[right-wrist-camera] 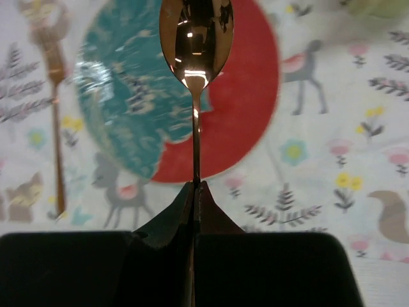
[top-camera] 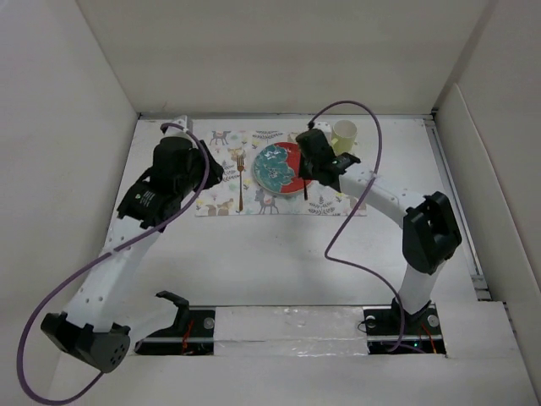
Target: Set the dinner table for one person
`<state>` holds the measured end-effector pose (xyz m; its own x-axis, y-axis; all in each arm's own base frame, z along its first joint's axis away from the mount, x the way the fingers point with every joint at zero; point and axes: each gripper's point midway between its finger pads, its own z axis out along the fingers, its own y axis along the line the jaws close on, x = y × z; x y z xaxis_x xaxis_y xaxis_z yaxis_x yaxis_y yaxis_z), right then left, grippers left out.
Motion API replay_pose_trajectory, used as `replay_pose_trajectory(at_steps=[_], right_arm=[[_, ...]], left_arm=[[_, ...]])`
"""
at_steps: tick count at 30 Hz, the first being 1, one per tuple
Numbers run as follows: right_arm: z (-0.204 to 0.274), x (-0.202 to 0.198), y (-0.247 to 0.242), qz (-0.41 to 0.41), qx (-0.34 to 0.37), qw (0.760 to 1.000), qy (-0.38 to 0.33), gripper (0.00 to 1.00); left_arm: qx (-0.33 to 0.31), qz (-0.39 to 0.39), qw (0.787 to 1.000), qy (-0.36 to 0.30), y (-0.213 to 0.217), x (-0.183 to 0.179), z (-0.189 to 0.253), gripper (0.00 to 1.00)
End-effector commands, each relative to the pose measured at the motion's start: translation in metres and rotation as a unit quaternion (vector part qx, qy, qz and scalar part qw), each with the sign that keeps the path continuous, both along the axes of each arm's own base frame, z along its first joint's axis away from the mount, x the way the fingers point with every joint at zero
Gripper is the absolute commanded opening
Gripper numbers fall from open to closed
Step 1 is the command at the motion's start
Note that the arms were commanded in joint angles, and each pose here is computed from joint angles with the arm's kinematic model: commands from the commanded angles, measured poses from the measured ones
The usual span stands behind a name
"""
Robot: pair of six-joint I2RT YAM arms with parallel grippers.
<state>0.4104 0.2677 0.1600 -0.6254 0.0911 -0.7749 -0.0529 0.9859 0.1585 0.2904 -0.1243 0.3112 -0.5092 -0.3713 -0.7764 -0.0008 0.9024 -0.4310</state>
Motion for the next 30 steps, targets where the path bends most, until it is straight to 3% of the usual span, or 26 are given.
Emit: replay_pose_trajectory(at_steps=[1,6,10,27,29,30], right_arm=[[-0.013,0.021,-0.028,-0.011,-0.018,1.000,0.005,0.00],[-0.038,0.064,-0.077,-0.058,-0.016,0.998,0.037,0.00],[-0.056,0.079,-0.090,-0.061,-0.020,0.996,0.055,0.00],[-0.111,0.081,-0.103,-0.078,-0.059,0.988,0.122,0.00],[-0.111,0.079,-0.101,-0.080,-0.062,0.987,0.122,0.05],[-0.112,0.077,-0.102,-0.083,-0.064,0.987,0.125,0.14]], left_arm=[[-0.030,-0.035,0.998,-0.031,-0.023,0.017,0.003,0.29],[-0.022,-0.044,0.998,-0.029,-0.033,0.036,-0.007,0.29],[-0.012,-0.050,0.998,-0.030,-0.036,0.044,-0.012,0.29],[0.013,-0.064,0.998,-0.010,-0.044,0.061,-0.036,0.29],[0.016,-0.064,0.998,-0.011,-0.043,0.061,-0.036,0.29],[0.016,-0.064,0.998,-0.012,-0.043,0.062,-0.036,0.29]])
